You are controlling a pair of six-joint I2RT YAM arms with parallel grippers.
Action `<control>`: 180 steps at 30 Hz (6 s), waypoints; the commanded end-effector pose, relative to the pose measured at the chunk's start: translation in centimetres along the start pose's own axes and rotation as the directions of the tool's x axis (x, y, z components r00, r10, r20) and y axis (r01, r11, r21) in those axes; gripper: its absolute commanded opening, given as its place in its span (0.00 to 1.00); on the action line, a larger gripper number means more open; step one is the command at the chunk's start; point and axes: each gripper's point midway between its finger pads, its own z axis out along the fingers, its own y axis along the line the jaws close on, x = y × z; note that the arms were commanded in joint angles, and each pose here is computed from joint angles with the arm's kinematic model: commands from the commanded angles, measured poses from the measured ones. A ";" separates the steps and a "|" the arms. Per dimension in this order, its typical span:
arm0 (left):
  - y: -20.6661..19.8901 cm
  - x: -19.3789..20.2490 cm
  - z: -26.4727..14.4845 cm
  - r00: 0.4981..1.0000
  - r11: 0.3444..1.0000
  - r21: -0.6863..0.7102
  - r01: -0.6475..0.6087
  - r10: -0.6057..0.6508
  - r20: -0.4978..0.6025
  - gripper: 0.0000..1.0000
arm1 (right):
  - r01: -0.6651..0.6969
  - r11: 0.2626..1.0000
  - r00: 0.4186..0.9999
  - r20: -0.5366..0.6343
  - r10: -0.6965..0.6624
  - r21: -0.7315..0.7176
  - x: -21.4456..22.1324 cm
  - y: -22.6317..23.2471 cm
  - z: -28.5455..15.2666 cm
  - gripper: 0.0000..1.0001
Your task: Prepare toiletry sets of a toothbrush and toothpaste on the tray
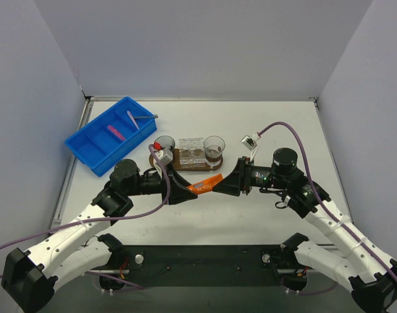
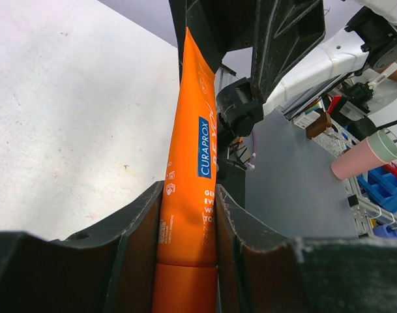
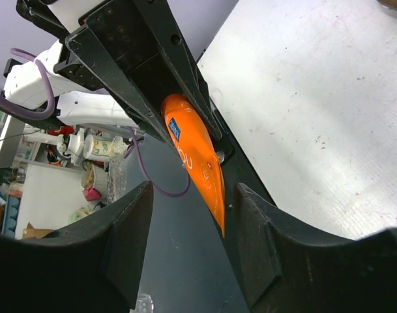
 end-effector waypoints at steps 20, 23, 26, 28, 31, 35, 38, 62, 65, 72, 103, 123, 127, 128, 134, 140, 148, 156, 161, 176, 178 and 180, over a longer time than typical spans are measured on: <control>-1.4 -1.8 0.0 0.997 0.996 0.061 -0.069 0.067 0.040 0.33 | 0.098 0.993 0.991 0.101 -0.091 -0.067 -2.0 2.2 -0.7 0.00; -0.7 -2.6 -0.2 0.991 0.992 -0.003 -0.125 0.125 0.042 0.59 | 0.124 0.992 0.988 0.099 -0.121 -0.022 -2.3 2.1 -1.2 0.00; 0.9 -4.4 -1.3 0.982 0.975 -0.142 -0.170 0.180 0.063 0.69 | 0.172 0.982 0.979 0.092 -0.179 0.084 -3.0 1.6 -2.3 0.00; 2.0 -6.1 -2.5 0.972 0.949 -0.251 -0.191 0.218 0.085 0.73 | 0.195 0.964 0.971 0.106 -0.216 0.182 -4.0 0.8 -3.1 0.00; 3.3 -7.8 -4.3 0.957 0.905 -0.362 -0.224 0.275 0.095 0.76 | 0.230 0.915 0.959 0.082 -0.271 0.330 -5.3 -0.4 -4.4 0.00; 6.6 -10.2 -7.2 0.950 0.803 -0.573 -0.162 0.284 0.129 0.76 | 0.250 0.851 0.959 0.004 -0.283 0.461 -6.4 -1.8 -5.4 0.00; 10.6 -9.8 -10.2 0.962 0.687 -0.726 -0.036 0.219 0.160 0.77 | 0.263 0.809 0.957 -0.036 -0.288 0.526 -7.8 -2.5 -5.3 0.00; 15.5 -6.5 -14.8 0.991 0.517 -0.856 0.004 0.115 0.074 0.76 | 0.476 0.510 0.877 -0.343 -0.337 0.717 -15.9 -9.7 6.1 0.00; 15.4 -6.4 -14.6 0.991 0.524 -0.852 0.001 0.113 0.071 0.77 | 0.494 0.495 0.867 -0.364 -0.340 0.714 -16.3 -10.6 7.1 0.00; 15.3 -6.2 -14.4 0.992 0.529 -0.849 -0.002 0.109 0.066 0.77 | 0.517 0.463 0.854 -0.395 -0.339 0.720 -16.8 -12.4 8.7 0.00; 15.6 -5.9 -14.1 0.994 0.536 -0.844 -0.009 0.094 0.049 0.77 | 0.521 0.482 0.853 -0.444 -0.274 0.704 -16.2 -17.0 10.8 0.00; 16.0 -5.6 -14.0 0.995 0.536 -0.844 -0.007 0.084 0.045 0.76 | 0.511 0.499 0.856 -0.470 -0.217 0.700 -15.1 -19.8 11.8 0.00; 16.0 -5.6 -14.0 0.996 0.535 -0.845 -0.009 0.081 0.041 0.76 | 0.509 0.498 0.856 -0.472 -0.209 0.702 -15.0 -20.3 11.9 0.00; 16.1 -5.6 -14.0 0.996 0.535 -0.845 -0.007 0.079 0.042 0.76 | 0.508 0.498 0.856 -0.474 -0.205 0.703 -14.9 -20.4 11.9 0.00; 16.1 -5.5 -13.9 0.996 0.537 -0.844 -0.009 0.077 0.039 0.76 | 0.511 0.494 0.854 -0.483 -0.195 0.704 -14.7 -21.0 11.9 0.00; 16.1 -5.5 -14.0 0.996 0.536 -0.844 -0.008 0.077 0.039 0.77 | 0.513 0.487 0.851 -0.491 -0.184 0.707 -14.5 -21.4 11.9 0.00; 16.1 -5.5 -14.0 0.996 0.536 -0.844 -0.008 0.077 0.039 0.77 | 0.513 0.483 0.851 -0.494 -0.177 0.710 -14.4 -21.7 11.9 0.08; 16.2 -5.5 -13.9 0.996 0.536 -0.844 -0.008 0.075 0.039 0.76 | 0.513 0.483 0.850 -0.499 -0.170 0.709 -14.2 -22.0 12.1 0.11; 16.2 -5.4 -13.9 0.997 0.537 -0.843 -0.006 0.068 0.036 0.76 | 0.511 0.484 0.851 -0.497 -0.168 0.711 -14.2 -22.0 12.1 0.17; 16.3 -5.3 -14.0 0.998 0.535 -0.845 -0.004 0.060 0.033 0.77 | 0.489 0.508 0.866 -0.462 -0.189 0.709 -14.9 -20.7 12.2 0.51; 16.3 -5.4 -14.0 0.997 0.533 -0.846 -0.003 0.062 0.035 0.76 | 0.479 0.544 0.871 -0.450 -0.197 0.689 -14.9 -20.0 12.8 0.56; 16.3 -5.3 -14.0 0.998 0.531 -0.847 -0.003 0.061 0.034 0.76 | 0.468 0.557 0.878 -0.435 -0.201 0.686 -15.1 -19.5 12.8 0.57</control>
